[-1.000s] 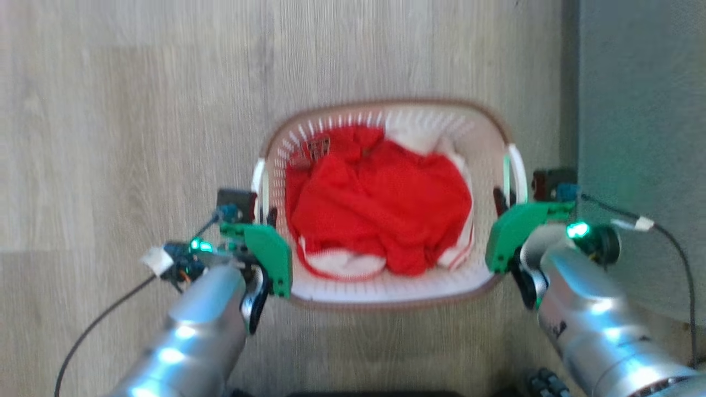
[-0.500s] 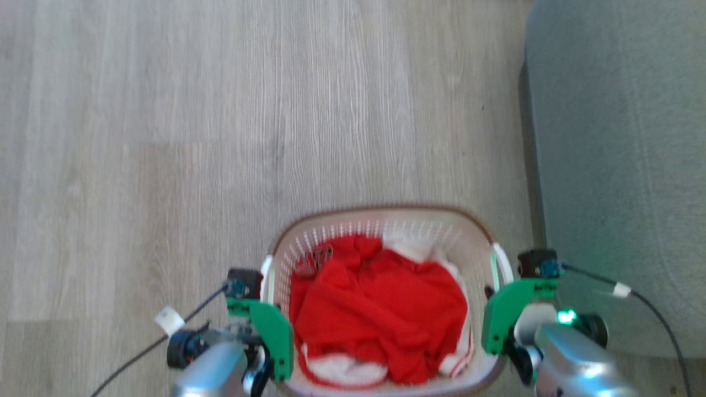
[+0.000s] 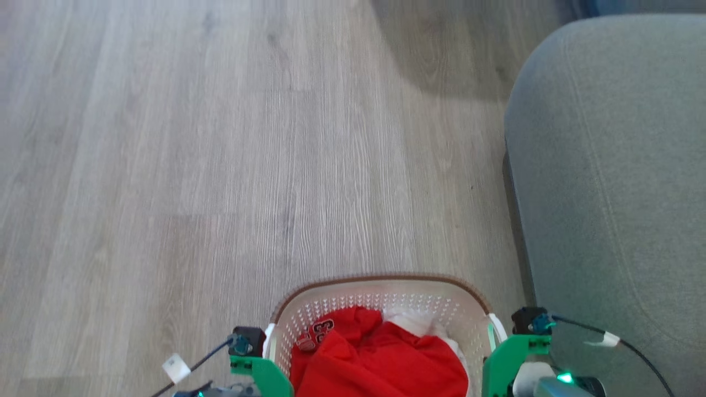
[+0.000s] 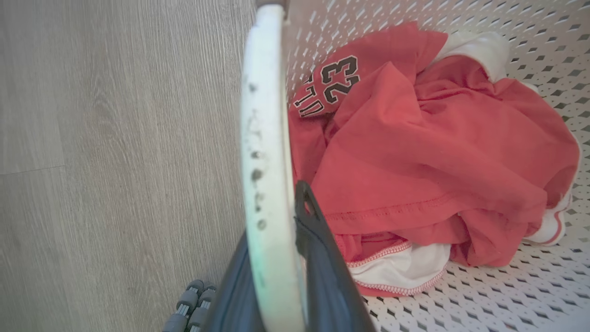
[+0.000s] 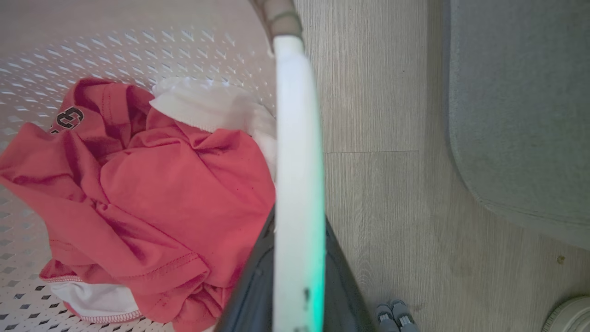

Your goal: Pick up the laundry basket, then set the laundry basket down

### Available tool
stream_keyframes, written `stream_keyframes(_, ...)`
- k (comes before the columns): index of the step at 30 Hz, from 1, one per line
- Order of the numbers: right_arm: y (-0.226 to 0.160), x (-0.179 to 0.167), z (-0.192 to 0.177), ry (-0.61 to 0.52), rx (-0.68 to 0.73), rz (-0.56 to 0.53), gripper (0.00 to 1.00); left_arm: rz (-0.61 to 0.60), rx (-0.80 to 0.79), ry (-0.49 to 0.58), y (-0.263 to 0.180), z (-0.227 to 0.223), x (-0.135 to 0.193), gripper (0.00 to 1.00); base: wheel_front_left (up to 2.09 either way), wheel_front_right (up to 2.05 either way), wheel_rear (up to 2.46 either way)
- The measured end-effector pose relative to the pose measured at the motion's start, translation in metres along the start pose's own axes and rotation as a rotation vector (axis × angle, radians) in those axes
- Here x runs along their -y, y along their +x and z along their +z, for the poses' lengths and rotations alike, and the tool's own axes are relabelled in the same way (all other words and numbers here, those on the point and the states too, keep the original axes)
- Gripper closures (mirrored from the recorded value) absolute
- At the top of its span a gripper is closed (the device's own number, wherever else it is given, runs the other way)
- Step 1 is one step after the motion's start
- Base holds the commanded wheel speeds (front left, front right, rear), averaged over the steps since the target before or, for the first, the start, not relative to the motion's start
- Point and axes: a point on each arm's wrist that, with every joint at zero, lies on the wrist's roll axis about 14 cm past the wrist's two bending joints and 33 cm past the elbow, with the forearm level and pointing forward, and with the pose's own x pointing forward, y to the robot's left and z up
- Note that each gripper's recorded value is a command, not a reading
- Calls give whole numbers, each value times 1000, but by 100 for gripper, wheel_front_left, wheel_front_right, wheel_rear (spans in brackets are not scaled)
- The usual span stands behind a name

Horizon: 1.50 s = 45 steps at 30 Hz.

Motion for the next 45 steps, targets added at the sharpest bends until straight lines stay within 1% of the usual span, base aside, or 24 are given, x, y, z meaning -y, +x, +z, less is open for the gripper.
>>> stream_keyframes(7,-11,-8,-1,-18,22,14,100,9,15,-2,-11,-7,0,100,0,0,0)
stream_keyframes(14,-21,-11,-15,-13,19,19,100,11,16,12,-19,-19,2,100,0,0,0)
stream_keyframes(40,-23,-12,-21,-15,15,22,100,8,6,10,-19,-23,2,100,0,0,0)
stream_keyframes(45,-21,-12,-17,-20,19,23,100,6,2,4,-18,-23,2,100,0,0,0)
